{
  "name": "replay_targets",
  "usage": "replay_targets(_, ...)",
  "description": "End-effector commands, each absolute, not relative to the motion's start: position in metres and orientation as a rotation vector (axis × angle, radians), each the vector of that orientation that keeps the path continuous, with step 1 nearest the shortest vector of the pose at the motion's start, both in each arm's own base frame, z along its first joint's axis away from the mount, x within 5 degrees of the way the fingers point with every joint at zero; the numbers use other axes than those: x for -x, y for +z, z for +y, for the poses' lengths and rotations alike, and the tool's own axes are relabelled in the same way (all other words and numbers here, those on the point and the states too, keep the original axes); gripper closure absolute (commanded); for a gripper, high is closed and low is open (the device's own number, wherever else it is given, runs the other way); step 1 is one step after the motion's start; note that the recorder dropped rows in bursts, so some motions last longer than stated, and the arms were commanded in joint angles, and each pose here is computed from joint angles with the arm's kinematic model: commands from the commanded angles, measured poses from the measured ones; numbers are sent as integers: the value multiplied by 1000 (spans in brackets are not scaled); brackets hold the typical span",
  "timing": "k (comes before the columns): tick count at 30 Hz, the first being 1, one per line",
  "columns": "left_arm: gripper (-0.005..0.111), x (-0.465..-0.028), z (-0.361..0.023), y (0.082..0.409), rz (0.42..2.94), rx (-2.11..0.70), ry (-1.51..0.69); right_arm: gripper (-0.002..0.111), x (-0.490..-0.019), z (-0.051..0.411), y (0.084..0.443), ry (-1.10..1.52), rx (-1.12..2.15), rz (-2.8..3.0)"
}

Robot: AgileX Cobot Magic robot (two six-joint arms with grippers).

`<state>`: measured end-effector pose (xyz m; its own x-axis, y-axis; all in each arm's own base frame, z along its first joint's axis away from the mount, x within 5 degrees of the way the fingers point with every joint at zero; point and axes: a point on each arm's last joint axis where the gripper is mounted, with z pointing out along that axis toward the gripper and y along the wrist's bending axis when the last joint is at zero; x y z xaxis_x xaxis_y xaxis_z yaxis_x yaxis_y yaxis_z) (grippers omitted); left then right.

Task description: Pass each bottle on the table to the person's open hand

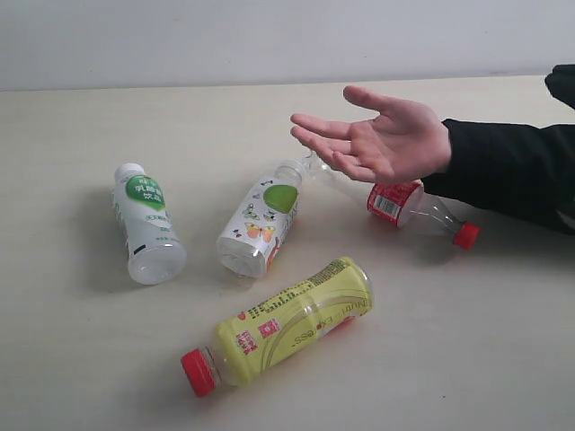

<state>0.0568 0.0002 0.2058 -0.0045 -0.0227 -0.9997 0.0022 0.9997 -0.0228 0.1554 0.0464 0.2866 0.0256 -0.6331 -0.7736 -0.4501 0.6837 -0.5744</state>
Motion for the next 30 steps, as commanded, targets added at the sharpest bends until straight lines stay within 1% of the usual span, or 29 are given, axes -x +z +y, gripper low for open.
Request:
replay_targets(1, 107, -56, 0, 206, 1563, 22, -23, 108, -160, 47, 286, -32, 602, 1736)
replay_targets(4, 107, -56, 0, 206, 1563, 22, -23, 108, -163, 48, 283, 17, 546, 1773)
replay_targets(7, 107, -56, 0, 206, 1563, 22, -23, 108, -168, 46, 278, -81, 602, 1778)
replay_targets(10, 107, -56, 0, 206, 1563, 22, -23, 108, -169, 46, 274, -315, 898, 1679)
replay_targets(14, 107, -56, 0, 206, 1563, 22, -23, 108, -170, 38, 270, -553, 1062, 1614)
replay_targets(19, 107, -56, 0, 206, 1563, 22, -23, 107, -169, 26, 258, -988, 1445, 1447)
replay_targets(22, 107, -56, 0, 206, 1563, 22, -23, 103, -168, 14, 257, -1123, 1404, 1508)
replay_targets(25, 107, -56, 0, 206, 1563, 22, -23, 103, -167, 6, 257, -1135, 1281, 1635)
replay_targets(30, 107, -56, 0, 206, 1563, 22, -23, 103, -157, 7, 249, -1117, 1184, 1848)
